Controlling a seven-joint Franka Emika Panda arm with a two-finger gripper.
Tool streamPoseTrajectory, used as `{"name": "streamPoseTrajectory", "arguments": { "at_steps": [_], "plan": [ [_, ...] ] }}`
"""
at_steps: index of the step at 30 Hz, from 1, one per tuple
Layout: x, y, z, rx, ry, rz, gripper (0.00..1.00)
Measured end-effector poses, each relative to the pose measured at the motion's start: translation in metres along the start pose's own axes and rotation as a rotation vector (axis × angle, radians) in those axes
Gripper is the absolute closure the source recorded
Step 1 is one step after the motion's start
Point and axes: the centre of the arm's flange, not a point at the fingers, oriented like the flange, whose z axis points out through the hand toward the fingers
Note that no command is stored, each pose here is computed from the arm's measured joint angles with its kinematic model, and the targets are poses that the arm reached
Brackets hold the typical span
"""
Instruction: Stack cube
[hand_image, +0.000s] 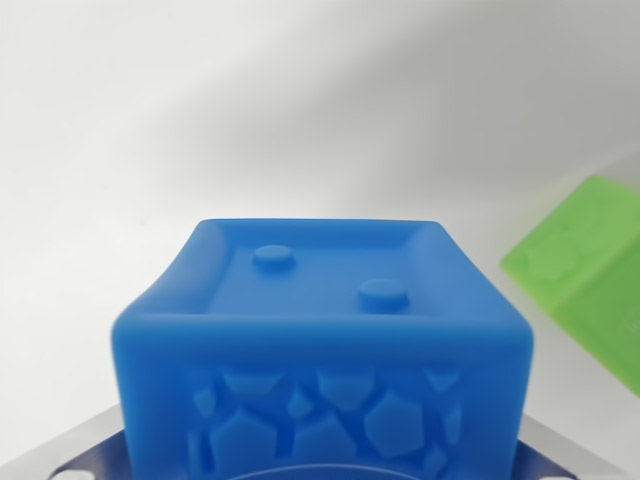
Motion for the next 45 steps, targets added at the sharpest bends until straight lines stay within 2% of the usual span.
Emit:
{"name": "streamPoseTrajectory", "arguments": {
  "at_steps": [9, 12, 14, 17, 20, 29, 45],
  "plan": [
    [-0.001, 0.001, -0.028, 0.0000, -0.0003, -0.001, 1.00],
    [0.000, 0.001, -0.035, 0.0040, 0.0008, -0.011, 1.00],
    [0.001, 0.002, -0.034, 0.0028, 0.0004, -0.022, 1.00],
    [0.004, 0.005, -0.032, -0.0032, -0.0019, -0.047, 1.00],
    [0.006, 0.007, -0.031, -0.0057, -0.0030, -0.074, 1.00],
    [0.012, 0.014, -0.030, -0.0072, -0.0044, -0.150, 1.00],
    [0.025, 0.028, -0.029, -0.0074, -0.0054, -0.299, 1.00]
  ]
}}
